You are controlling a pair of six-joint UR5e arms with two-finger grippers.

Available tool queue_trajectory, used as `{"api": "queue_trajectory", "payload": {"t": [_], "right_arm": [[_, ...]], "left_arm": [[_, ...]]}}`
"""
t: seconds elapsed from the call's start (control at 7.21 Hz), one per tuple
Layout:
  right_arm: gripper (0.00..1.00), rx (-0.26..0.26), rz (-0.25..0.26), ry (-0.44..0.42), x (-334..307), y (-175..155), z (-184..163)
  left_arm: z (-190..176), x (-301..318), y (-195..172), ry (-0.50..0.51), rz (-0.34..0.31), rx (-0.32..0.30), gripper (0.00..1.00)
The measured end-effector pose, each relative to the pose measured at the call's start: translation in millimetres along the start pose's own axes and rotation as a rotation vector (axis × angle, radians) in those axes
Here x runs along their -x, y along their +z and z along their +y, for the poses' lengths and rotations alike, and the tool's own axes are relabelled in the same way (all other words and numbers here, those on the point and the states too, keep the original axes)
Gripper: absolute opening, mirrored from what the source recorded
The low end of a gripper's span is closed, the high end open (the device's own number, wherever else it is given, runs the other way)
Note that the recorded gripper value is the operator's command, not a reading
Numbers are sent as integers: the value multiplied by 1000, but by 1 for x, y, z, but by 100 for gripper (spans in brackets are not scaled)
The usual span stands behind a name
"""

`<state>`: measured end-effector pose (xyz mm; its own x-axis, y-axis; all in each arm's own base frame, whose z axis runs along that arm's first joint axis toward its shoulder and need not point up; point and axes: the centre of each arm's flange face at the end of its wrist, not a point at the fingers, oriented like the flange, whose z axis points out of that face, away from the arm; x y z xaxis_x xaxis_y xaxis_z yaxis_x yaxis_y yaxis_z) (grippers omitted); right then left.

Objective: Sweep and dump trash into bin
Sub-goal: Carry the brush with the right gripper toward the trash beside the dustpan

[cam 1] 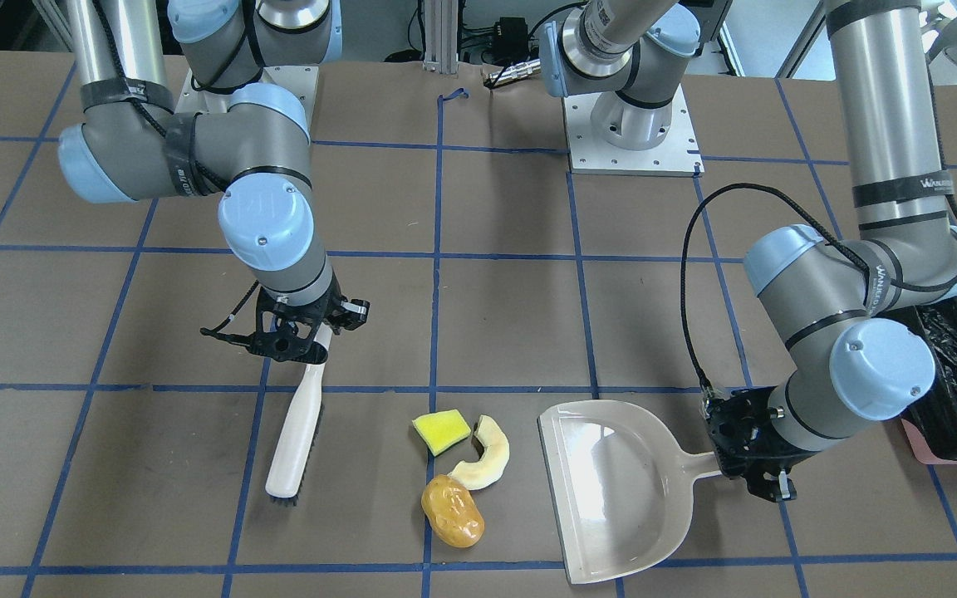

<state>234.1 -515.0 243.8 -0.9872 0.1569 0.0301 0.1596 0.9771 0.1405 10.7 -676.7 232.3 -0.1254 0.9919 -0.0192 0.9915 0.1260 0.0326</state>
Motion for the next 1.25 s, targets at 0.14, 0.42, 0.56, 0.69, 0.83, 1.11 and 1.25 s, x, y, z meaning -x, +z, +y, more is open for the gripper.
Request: {"api": "queue_trajectory", "payload": {"t": [0.14, 0.42, 0.56, 0.69, 0.83, 1.11, 1.25], "right_arm": [[0, -9, -4, 9, 18, -2, 3], [0, -10, -12, 8, 54, 1, 2], [0, -4, -19, 11, 66, 5, 2], [0, 4, -27, 17, 74, 8, 4], [0, 9, -30, 20, 80, 11, 7], [0, 20, -45, 22, 90, 15, 11], [0, 20, -50, 14, 98, 17, 14]], "left_arm": [[-1, 0, 0, 0, 0, 0, 14], [-4, -1, 0, 0, 0, 0, 14], [-4, -1, 0, 0, 0, 0, 14], [-4, -1, 0, -1, 0, 1, 14], [-5, -1, 0, -1, 1, 1, 14], [-5, -1, 0, -3, 1, 1, 14], [-5, -2, 0, -4, 1, 1, 14]]}}
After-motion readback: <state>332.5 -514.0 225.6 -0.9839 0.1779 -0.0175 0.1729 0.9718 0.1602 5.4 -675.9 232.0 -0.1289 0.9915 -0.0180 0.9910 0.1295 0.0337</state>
